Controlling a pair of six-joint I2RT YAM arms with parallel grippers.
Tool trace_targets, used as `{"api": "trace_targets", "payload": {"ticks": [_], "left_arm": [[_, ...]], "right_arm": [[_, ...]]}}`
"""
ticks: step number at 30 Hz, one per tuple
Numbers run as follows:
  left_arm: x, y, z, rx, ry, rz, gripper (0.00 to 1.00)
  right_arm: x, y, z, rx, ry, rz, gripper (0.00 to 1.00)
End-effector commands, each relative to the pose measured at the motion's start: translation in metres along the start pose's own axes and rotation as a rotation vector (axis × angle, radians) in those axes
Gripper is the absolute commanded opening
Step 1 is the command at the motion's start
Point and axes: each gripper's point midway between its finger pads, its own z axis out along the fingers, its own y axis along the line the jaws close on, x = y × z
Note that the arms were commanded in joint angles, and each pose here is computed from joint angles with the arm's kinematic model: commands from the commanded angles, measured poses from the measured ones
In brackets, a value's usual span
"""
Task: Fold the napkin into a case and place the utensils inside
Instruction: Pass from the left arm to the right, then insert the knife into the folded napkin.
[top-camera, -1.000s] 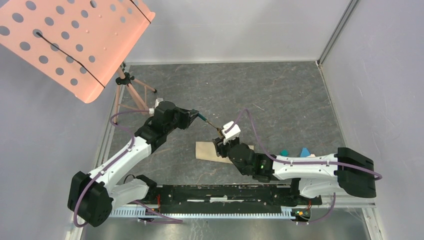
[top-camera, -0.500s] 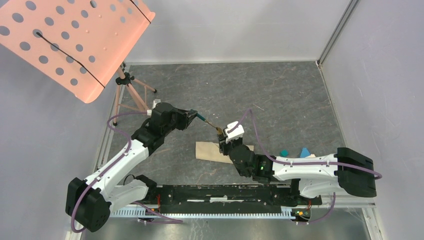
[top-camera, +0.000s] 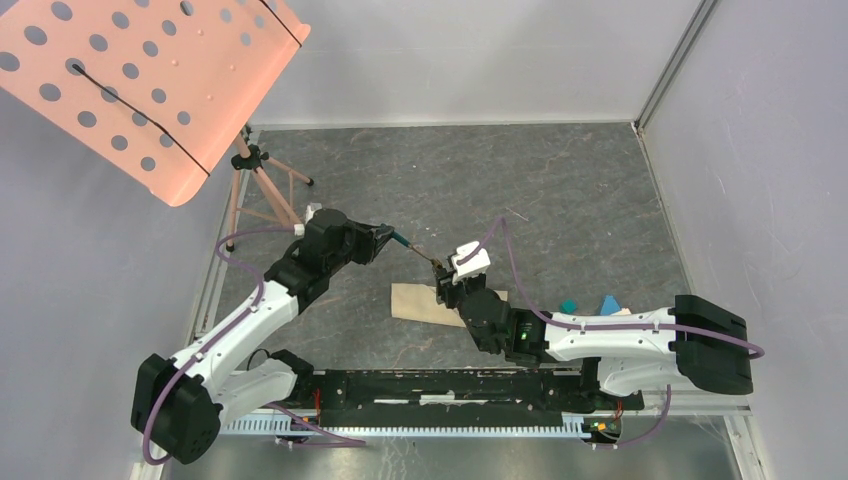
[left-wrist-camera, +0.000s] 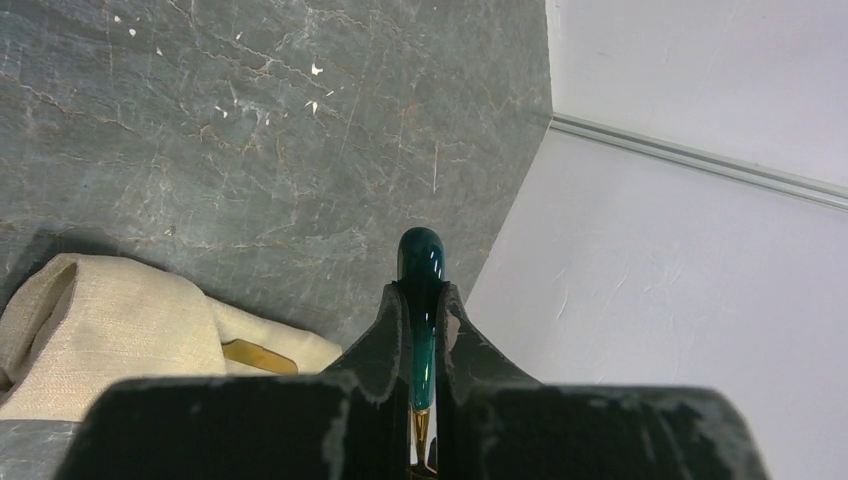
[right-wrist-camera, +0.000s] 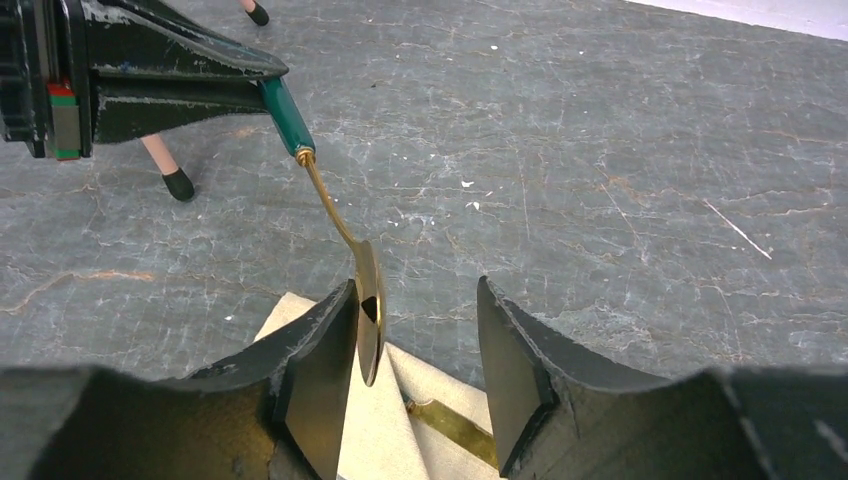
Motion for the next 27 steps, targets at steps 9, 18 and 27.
{"api": "trace_targets", "payload": {"ticks": [9,18,27], "left_arm": [[0.000,-0.013,-0.004,0.073,0.007,-0.054,0.02],[0.004,0.009,-0.018,0.125,0.171,0.246,0.84],[0.021,0.105,-0.019,-0.093,0.445,0.669,0.87]], "right_arm": [[-0.020,-0.010,-0.001,0.097,-0.029,0.115,0.00],[0.008,-0.054,-0.022,-0.051,0.165,-0.008,0.00],[0.078,-0.113,-0.072,-0.262,0.630,-0.032,0.00]]}}
